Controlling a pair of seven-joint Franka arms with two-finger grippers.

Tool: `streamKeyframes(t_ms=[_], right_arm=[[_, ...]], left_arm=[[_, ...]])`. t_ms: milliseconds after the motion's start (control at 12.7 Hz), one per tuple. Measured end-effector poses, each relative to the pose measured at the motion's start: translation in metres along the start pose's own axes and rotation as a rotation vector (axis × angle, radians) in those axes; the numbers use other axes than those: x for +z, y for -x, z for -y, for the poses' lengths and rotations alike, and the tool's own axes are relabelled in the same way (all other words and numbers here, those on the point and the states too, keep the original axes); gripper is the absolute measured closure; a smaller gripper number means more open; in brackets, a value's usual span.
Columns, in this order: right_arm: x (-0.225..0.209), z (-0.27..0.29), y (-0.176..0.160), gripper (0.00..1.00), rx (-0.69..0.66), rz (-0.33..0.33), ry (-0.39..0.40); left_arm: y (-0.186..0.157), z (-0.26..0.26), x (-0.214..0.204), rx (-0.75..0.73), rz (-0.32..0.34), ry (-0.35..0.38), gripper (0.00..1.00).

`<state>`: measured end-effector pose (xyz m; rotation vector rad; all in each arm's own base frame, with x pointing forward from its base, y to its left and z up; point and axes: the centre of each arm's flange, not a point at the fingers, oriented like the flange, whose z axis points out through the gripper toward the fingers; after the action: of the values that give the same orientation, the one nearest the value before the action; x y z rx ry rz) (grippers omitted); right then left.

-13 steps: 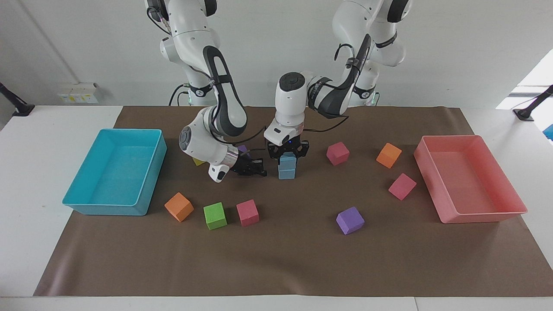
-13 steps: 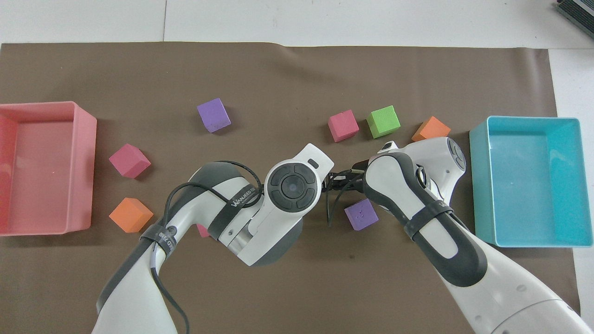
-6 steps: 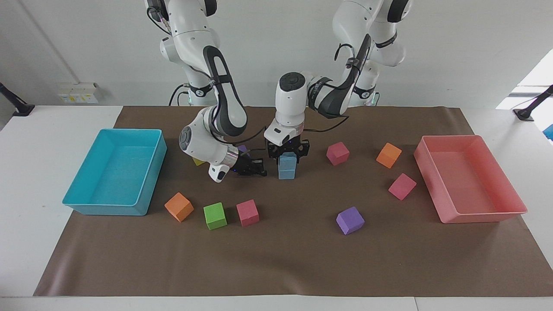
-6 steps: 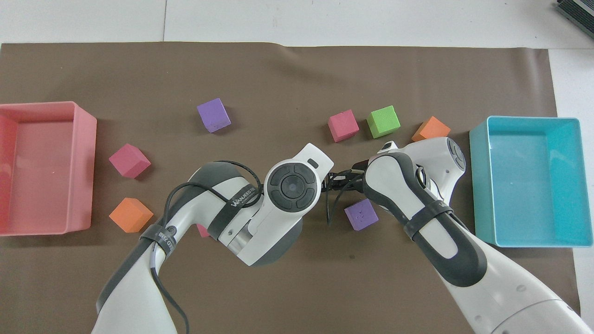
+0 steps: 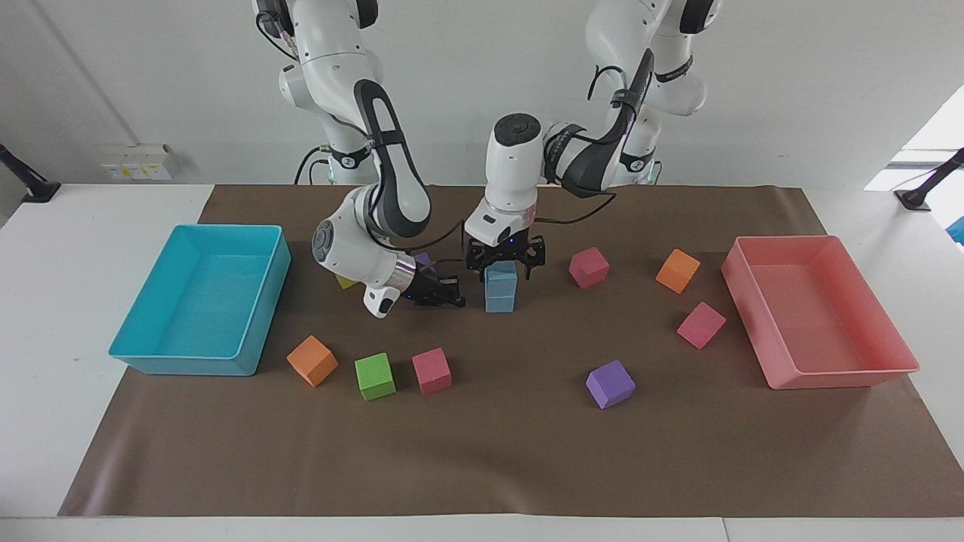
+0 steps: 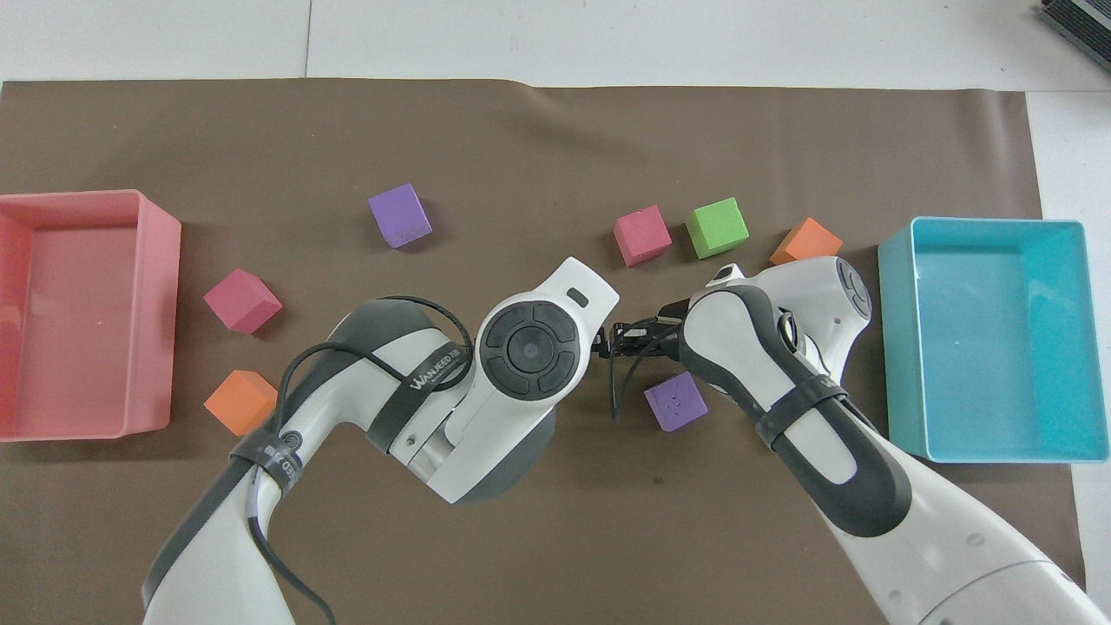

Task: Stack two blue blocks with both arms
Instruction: 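Lift the left gripper away from the stacked cubes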

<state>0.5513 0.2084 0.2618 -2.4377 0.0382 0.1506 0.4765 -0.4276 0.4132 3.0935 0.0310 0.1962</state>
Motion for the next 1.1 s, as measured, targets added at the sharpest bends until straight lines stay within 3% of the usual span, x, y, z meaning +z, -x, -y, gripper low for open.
streamKeyframes(t_ms=[158, 315, 867, 1103], right_arm=[[-0.001, 0.001, -0.001, 0.99, -0.002, -0.003, -0.001], [-0.005, 0.005, -0.002, 0.90, -0.009, -0.010, -0.005], [-0.027, 0.012, -0.006, 0.04, -0.031, -0.049, -0.001], [-0.054, 0.010, -0.010, 0.00, -0.080, -0.070, 0.059]], left_arm=[[-0.001, 0.004, -0.029, -0.002, -0.014, 0.007, 0.00], [-0.008, 0.020, -0.057, 0.011, -0.030, 0.005, 0.00], [-0.078, 0.171, -0.117, 0.185, -0.030, -0.053, 0.00], [-0.098, 0.243, -0.143, 0.247, -0.029, -0.031, 0.00]])
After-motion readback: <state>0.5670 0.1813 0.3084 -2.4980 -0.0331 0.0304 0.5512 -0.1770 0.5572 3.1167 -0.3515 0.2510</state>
